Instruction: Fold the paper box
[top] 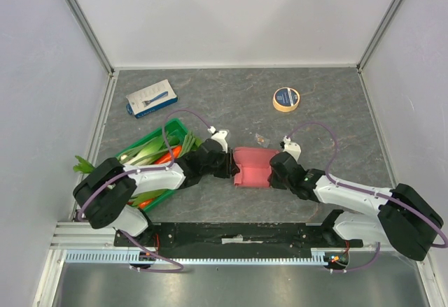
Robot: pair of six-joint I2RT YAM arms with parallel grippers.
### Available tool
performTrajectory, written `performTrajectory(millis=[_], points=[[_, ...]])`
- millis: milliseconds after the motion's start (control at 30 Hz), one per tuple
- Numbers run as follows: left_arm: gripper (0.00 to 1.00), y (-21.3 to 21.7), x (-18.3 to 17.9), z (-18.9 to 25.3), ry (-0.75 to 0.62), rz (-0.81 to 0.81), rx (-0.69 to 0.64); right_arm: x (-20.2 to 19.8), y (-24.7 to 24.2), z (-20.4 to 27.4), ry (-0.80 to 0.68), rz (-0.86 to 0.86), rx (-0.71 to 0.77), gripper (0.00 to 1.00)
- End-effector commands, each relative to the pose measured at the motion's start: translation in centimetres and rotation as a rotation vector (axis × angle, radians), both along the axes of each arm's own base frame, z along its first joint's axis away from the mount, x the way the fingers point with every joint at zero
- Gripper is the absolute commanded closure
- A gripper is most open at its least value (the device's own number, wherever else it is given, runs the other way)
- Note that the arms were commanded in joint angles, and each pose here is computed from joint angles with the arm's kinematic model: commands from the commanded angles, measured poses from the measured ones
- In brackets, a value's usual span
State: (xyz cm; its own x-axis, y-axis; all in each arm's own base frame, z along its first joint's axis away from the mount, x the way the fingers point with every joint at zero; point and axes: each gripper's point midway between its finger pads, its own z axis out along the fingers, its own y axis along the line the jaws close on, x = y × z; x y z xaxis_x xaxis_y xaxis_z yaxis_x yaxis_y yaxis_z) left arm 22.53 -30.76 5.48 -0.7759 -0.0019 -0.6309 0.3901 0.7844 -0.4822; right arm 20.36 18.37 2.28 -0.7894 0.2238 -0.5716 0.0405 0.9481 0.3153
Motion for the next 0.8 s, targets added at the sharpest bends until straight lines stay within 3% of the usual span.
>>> performTrajectory(millis=[0, 133, 267, 367, 467, 767], points=[[0.69, -2.1, 0.6, 1.2, 0.006, -0.015, -0.087, 1.3, 1.4, 1.6, -0.051, -0.003, 0.027, 0.91], [0.77, -1.9, 1.2, 0.2, -0.014, -0.009, -0.015, 1.2, 2.0, 1.6, -0.052, 0.003, 0.027, 0.91], [0.78, -0.9, 2.0, -0.9, -0.058, 0.040, 0.119, 1.2, 2.3, 1.6, -0.054, 0.007, 0.025, 0.92], [0.77, -0.4, 2.0, -1.9, -0.077, 0.052, 0.232, 1.0, 2.2, 1.4, -0.049, 0.006, 0.018, 0.91], [0.69, -0.8, 1.7, -2.2, -0.103, 0.037, 0.290, 1.0, 2.2, 1.2, -0.045, 0.005, 0.018, 0.92], [0.72, -0.3, 0.8, -3.3, -0.104, 0.022, 0.383, 1.1, 2.2, 1.4, -0.051, 0.005, 0.018, 0.92]])
